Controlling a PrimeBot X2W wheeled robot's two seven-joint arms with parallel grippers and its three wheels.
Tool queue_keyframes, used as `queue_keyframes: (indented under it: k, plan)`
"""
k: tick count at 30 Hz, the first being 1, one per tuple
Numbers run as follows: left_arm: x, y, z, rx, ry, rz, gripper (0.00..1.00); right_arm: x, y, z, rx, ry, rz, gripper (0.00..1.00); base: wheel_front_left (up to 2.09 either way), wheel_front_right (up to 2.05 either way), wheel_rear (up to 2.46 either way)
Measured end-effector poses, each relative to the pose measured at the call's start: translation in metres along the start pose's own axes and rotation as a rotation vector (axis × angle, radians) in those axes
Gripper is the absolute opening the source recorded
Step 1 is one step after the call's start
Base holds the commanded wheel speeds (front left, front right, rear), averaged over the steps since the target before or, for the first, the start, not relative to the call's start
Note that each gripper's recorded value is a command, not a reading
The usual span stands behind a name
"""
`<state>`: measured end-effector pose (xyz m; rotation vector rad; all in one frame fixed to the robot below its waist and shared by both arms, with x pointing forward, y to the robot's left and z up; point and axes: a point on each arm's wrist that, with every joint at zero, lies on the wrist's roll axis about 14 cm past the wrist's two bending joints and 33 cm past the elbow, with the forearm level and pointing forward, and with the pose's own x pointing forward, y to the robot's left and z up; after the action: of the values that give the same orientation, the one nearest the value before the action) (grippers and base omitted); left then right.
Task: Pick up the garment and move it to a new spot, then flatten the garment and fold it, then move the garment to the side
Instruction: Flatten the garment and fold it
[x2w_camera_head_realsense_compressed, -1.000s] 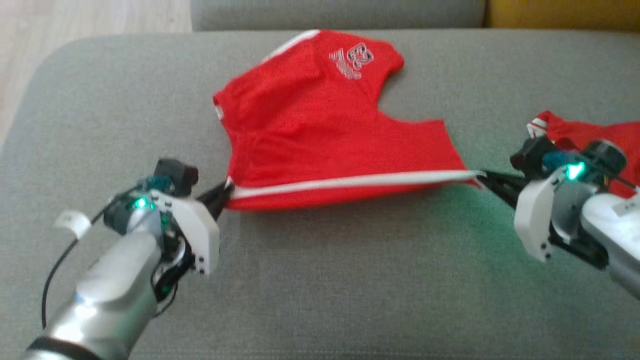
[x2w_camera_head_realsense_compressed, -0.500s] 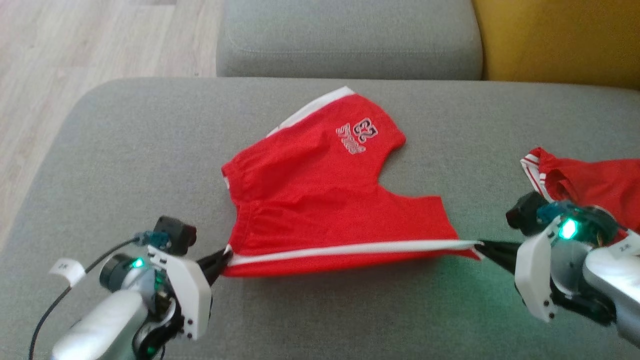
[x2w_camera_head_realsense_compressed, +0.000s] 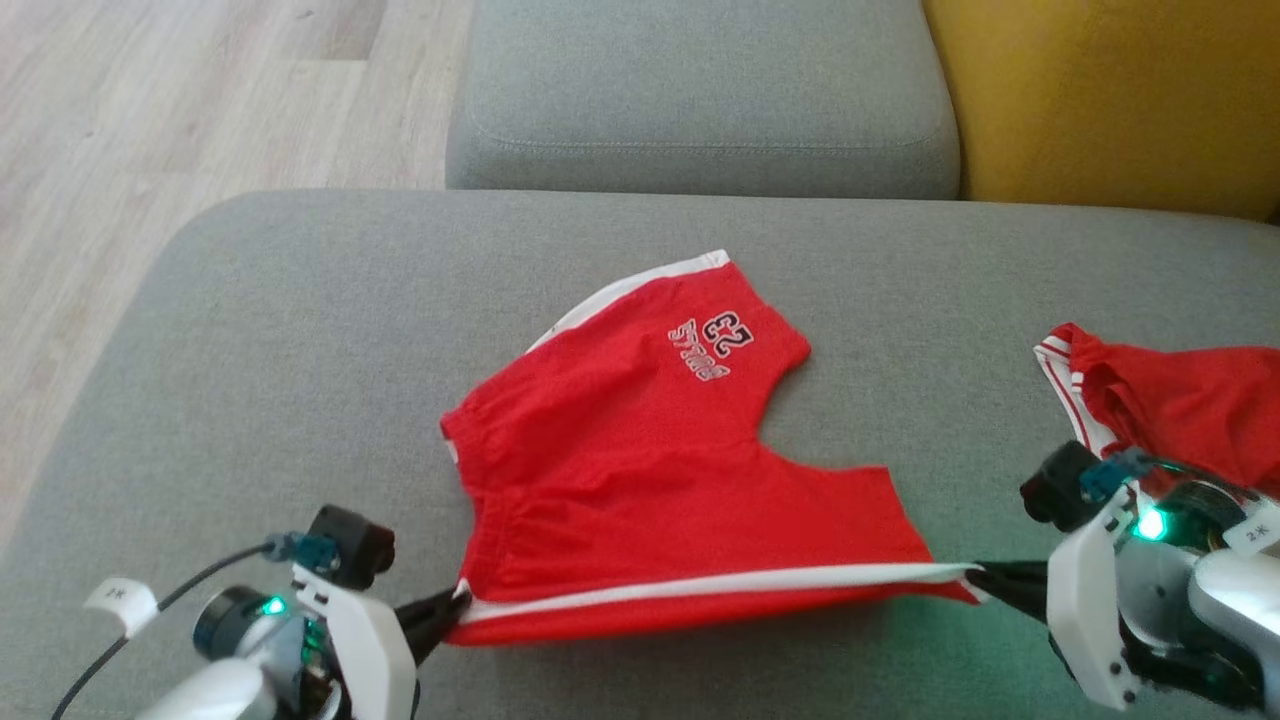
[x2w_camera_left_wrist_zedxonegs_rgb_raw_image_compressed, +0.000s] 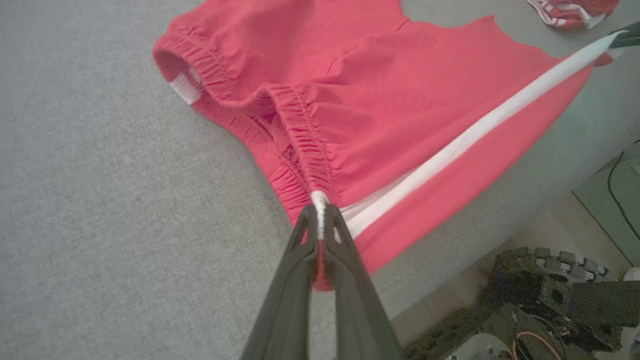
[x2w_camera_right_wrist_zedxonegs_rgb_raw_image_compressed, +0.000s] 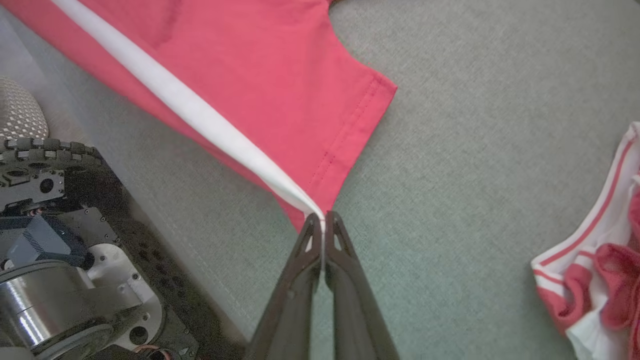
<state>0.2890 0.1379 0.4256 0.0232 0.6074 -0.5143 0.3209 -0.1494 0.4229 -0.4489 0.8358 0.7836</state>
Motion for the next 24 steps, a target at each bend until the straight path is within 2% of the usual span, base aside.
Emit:
queue_keyframes:
  k: [8,13,24]
  plan:
    - [-0.012,-0.015,-0.005,-0.037,0.023,-0.041,0.0,-0.006,0.011,-0.02,-0.007,0.073,0.036,0.0,0.0,0.0,0.0]
    - [-0.011,-0.014,0.002,-0.048,-0.003,-0.029,0.0,-0.004,0.006,-0.012,-0.01,0.047,0.034,0.0,0.0,0.0,0.0]
    - [-0.001,0.012,0.05,-0.073,-0.135,0.035,0.0,-0.001,-0.043,0.082,-0.185,-0.141,-0.049,0.0,0.0,0.0,0.0]
